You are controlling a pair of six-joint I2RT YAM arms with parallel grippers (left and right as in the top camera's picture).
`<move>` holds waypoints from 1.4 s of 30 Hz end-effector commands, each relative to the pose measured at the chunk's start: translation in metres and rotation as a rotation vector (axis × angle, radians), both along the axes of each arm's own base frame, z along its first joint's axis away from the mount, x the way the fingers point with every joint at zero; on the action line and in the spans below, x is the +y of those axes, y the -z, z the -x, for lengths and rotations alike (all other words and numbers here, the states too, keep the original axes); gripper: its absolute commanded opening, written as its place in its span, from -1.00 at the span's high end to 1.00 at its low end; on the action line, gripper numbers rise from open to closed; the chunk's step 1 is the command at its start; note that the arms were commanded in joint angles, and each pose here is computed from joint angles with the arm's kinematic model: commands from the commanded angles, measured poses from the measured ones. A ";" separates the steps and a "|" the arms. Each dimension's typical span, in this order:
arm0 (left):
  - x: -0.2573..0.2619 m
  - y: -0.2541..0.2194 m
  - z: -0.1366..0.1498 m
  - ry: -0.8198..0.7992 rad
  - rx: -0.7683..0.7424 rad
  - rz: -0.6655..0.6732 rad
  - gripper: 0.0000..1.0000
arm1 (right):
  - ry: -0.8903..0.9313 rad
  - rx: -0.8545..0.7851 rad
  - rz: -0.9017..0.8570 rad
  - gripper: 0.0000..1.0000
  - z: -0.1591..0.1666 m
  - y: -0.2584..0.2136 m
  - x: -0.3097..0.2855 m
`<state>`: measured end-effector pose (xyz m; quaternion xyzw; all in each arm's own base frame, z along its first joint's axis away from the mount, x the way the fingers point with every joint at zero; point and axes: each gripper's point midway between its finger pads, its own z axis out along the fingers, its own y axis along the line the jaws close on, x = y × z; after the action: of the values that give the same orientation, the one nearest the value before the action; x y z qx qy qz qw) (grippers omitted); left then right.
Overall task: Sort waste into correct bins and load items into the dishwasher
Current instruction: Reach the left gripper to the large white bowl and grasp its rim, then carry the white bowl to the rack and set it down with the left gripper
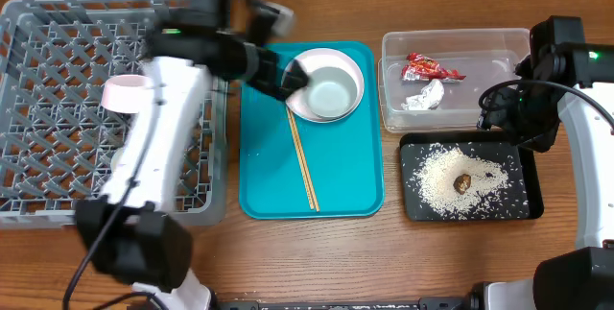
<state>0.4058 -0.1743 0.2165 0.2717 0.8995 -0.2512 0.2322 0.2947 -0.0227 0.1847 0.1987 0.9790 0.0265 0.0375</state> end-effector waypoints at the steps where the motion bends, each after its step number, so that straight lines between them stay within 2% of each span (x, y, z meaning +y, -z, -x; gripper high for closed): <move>1: -0.034 0.046 -0.005 0.021 0.017 -0.163 -0.99 | 0.007 -0.025 0.011 -0.36 0.001 -0.007 -0.001; 6: -0.074 0.096 -0.004 0.095 0.045 -0.225 -0.99 | 0.006 -0.026 0.007 -0.37 0.000 -0.007 0.000; 11: -0.083 0.144 -0.001 0.118 0.099 -0.308 -0.96 | 0.006 -0.026 0.007 -0.37 0.001 -0.007 0.000; 14: -0.079 0.166 0.004 0.122 0.151 -0.345 -0.71 | 0.006 -0.026 0.007 -0.37 0.001 -0.007 0.000; 17: -0.074 0.174 0.008 0.122 0.183 -0.361 -0.33 | 0.006 -0.026 0.007 -0.37 0.001 -0.007 0.000; 18: -0.070 0.175 0.007 0.113 0.185 -0.372 0.02 | 0.006 -0.026 0.007 -0.37 0.001 -0.007 0.000; 21: -0.066 0.175 0.007 0.107 0.185 -0.391 0.36 | 0.006 -0.026 0.007 -0.37 0.001 -0.007 0.000; 29: -0.055 0.177 0.002 0.077 0.171 -0.448 0.68 | 0.006 -0.026 0.007 -0.37 0.001 -0.007 0.000; 31: -0.051 0.176 -0.001 0.049 0.166 -0.465 0.88 | 0.006 -0.026 0.007 -0.37 0.001 -0.007 0.000; 35: -0.047 0.165 -0.007 -0.005 0.147 -0.466 0.92 | 0.006 -0.025 0.007 -0.37 0.001 -0.007 0.000; 42: -0.032 0.079 -0.032 -0.121 -0.004 -0.359 0.92 | 0.006 -0.022 0.007 -0.37 0.001 -0.007 0.000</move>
<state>0.4145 -0.2208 0.0633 0.3005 0.9453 -0.0630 0.1105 0.2936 -0.0225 0.1846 0.2000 0.9788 0.0265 0.0352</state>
